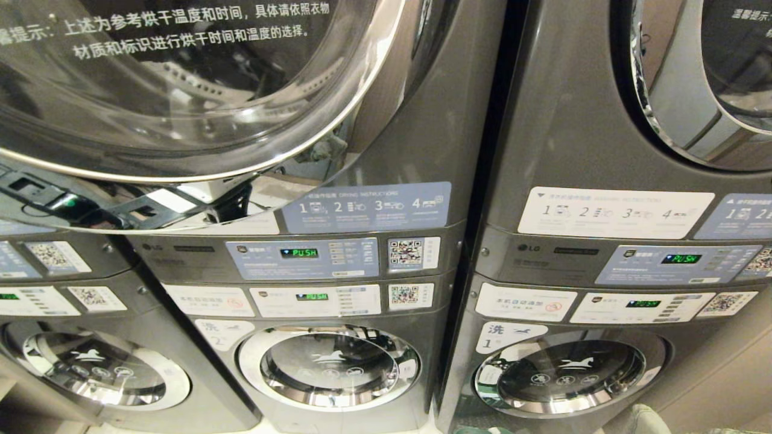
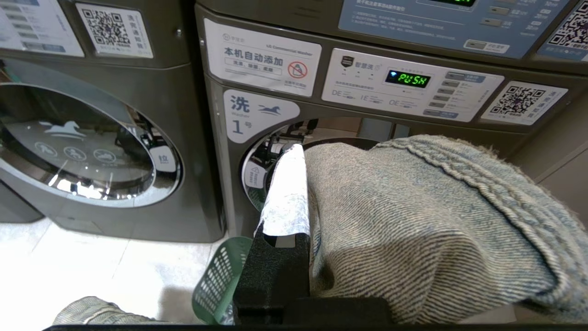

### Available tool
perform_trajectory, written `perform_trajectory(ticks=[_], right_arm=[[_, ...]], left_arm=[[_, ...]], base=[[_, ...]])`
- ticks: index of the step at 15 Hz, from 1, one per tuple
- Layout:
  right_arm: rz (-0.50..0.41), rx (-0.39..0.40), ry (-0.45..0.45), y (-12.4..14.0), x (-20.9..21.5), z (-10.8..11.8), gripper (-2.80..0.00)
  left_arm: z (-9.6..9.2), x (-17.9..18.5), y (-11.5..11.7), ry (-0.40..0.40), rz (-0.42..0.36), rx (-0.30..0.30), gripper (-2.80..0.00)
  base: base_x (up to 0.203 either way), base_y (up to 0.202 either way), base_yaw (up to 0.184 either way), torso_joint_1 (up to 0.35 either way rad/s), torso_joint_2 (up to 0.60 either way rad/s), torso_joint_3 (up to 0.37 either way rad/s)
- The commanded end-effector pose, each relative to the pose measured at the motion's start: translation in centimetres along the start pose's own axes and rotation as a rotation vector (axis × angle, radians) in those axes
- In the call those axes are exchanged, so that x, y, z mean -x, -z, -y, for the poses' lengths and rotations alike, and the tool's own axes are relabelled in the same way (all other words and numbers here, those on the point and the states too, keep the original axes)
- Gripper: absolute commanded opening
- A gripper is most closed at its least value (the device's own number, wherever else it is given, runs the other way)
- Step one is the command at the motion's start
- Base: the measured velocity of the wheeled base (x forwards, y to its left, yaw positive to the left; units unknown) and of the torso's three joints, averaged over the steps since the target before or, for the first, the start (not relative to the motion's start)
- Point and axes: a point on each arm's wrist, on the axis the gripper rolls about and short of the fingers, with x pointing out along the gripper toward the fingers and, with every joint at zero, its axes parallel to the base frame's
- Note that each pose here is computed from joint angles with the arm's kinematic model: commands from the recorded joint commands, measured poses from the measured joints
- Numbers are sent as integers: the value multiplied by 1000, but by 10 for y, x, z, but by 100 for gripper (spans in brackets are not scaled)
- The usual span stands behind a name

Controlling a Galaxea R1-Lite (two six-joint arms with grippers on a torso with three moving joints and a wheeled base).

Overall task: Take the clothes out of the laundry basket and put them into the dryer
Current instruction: Open the dryer

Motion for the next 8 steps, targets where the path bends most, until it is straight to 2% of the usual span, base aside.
perform_trajectory(ticks=[1,3,5,6,8], right_arm=[[-2,1,2,0,0,0,-280],[-2,-2,3,0,0,0,-280],[-1,-5,5,0,0,0,-280],[-1,-5,5,0,0,0,-280],[-2,-4,3,0,0,0,-280]], left_arm=[[9,-5,4,35,-42,-11,0],[10,-9,8,67,-83,8,0],[4,-8,12,96,-85,31,0],[-3,-5,17,96,-96,41,0],[-14,4,38,87,-131,23,0]], base=[[0,0,0,0,0,0],[0,0,0,0,0,0],[0,0,0,0,0,0],[0,0,0,0,0,0],[0,0,0,0,0,0]])
